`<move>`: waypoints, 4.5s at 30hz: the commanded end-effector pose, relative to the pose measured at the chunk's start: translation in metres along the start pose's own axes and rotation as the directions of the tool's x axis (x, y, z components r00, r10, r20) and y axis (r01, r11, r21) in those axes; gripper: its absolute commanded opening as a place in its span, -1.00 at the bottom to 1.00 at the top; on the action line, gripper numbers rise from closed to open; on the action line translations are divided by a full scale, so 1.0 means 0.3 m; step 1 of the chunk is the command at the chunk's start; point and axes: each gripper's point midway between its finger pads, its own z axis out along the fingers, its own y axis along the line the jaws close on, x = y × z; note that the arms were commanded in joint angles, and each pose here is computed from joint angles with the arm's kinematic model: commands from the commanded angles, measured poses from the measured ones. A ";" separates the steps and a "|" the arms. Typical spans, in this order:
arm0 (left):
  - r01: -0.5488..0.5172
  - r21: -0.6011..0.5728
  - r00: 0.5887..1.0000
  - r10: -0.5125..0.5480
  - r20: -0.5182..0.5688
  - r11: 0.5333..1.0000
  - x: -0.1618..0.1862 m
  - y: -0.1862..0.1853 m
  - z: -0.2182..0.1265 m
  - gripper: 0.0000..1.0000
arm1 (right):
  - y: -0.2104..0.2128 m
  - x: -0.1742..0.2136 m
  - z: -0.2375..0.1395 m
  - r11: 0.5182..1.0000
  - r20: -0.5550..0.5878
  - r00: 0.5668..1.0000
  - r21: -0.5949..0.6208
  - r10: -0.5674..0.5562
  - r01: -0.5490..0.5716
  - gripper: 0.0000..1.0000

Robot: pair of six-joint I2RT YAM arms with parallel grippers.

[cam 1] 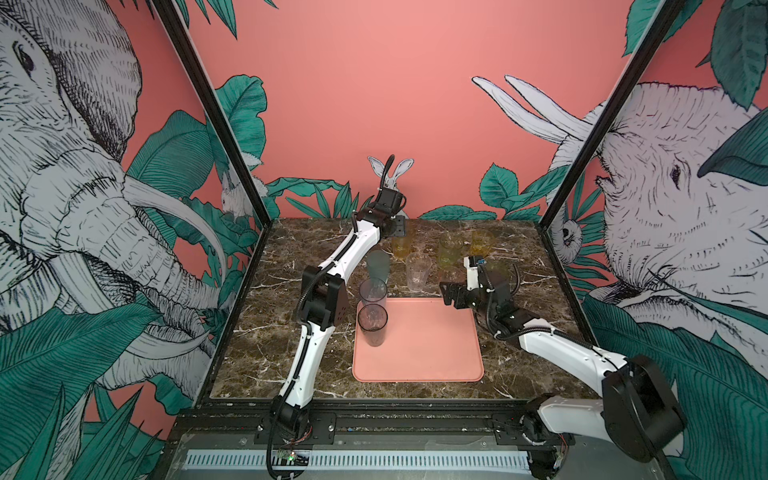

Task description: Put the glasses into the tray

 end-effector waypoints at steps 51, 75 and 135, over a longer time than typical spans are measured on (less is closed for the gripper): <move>0.094 0.001 0.996 -0.094 -0.006 0.996 -0.039 0.077 0.023 -0.84 | 0.010 -0.001 0.015 1.000 -0.005 1.000 -0.018 0.005 -0.005 0.82; 0.097 -0.086 0.993 -0.090 0.081 0.992 -0.150 0.246 -0.271 -1.00 | 0.012 -0.002 0.015 1.000 -0.006 1.000 -0.020 0.006 -0.006 0.82; 0.015 -0.305 0.991 -0.054 -0.119 0.952 0.351 0.575 -1.000 -1.00 | 0.028 -0.002 0.016 0.998 -0.006 1.000 -0.049 0.029 -0.030 0.82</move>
